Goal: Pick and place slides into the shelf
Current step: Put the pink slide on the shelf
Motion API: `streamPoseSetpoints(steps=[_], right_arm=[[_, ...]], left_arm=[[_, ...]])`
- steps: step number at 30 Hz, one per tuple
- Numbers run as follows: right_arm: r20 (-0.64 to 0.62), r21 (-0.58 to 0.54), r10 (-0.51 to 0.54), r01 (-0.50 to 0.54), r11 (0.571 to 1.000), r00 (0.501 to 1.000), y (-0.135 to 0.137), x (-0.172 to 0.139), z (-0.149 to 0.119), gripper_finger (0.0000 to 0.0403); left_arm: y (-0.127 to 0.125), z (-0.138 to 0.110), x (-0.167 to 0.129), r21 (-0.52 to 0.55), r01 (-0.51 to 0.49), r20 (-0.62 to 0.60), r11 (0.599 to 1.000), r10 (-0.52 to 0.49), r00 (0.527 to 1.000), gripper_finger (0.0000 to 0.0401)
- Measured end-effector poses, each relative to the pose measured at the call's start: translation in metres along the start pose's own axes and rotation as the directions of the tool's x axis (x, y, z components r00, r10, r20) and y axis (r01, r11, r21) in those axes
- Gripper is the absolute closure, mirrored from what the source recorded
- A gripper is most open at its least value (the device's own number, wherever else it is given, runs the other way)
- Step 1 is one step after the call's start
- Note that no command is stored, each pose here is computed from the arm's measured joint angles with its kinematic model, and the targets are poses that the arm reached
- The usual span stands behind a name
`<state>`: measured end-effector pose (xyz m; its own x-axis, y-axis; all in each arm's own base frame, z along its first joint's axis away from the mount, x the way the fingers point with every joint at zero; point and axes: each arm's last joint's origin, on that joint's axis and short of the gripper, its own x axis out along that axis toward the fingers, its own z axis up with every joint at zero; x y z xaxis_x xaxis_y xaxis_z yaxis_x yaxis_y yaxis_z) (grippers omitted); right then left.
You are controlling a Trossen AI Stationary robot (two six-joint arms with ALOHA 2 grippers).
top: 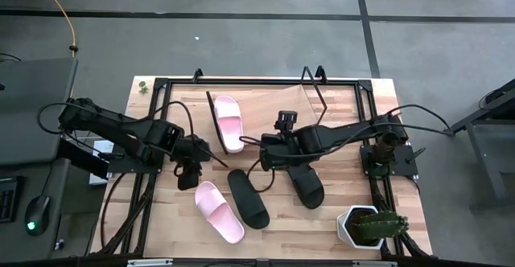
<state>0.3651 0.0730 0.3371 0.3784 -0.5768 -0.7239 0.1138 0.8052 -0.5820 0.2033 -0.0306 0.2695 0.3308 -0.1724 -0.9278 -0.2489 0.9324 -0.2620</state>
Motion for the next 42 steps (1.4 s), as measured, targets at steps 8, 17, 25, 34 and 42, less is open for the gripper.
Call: streamPoseSetpoints(steps=[8, 17, 25, 34, 42], right_arm=[[0.033, 0.016, 0.06, -0.061, 0.998, 0.998, 0.021, -0.017, -0.002, 0.0174], [0.059, -0.002, 0.072, -0.072, 0.997, 0.996, 0.034, -0.028, -0.005, 0.0174], [0.066, 0.019, 0.073, -0.074, 0.997, 0.995, 0.035, -0.029, -0.004, 0.0174], [0.076, 0.028, 0.081, -0.084, 0.996, 0.994, 0.035, -0.029, -0.003, 0.0174], [0.115, 0.053, 0.136, -0.143, 0.988, 0.984, 0.04, -0.032, 0.001, 0.0174]], left_arm=[[0.004, -0.008, 0.033, -0.038, 0.145, -0.023, 0.989, -0.146, 0.989, 0.0318], [0.008, -0.018, 0.066, -0.046, 0.346, 0.001, 0.937, -0.347, 0.938, 0.0318], [0.002, -0.025, 0.079, -0.024, 0.427, 0.018, 0.904, -0.426, 0.904, 0.0318], [-0.01, -0.032, 0.081, -0.009, 0.397, 0.024, 0.918, -0.397, 0.917, 0.0318], [-0.009, -0.031, 0.083, -0.076, 0.374, 0.032, 0.924, -0.372, 0.928, 0.0316]])
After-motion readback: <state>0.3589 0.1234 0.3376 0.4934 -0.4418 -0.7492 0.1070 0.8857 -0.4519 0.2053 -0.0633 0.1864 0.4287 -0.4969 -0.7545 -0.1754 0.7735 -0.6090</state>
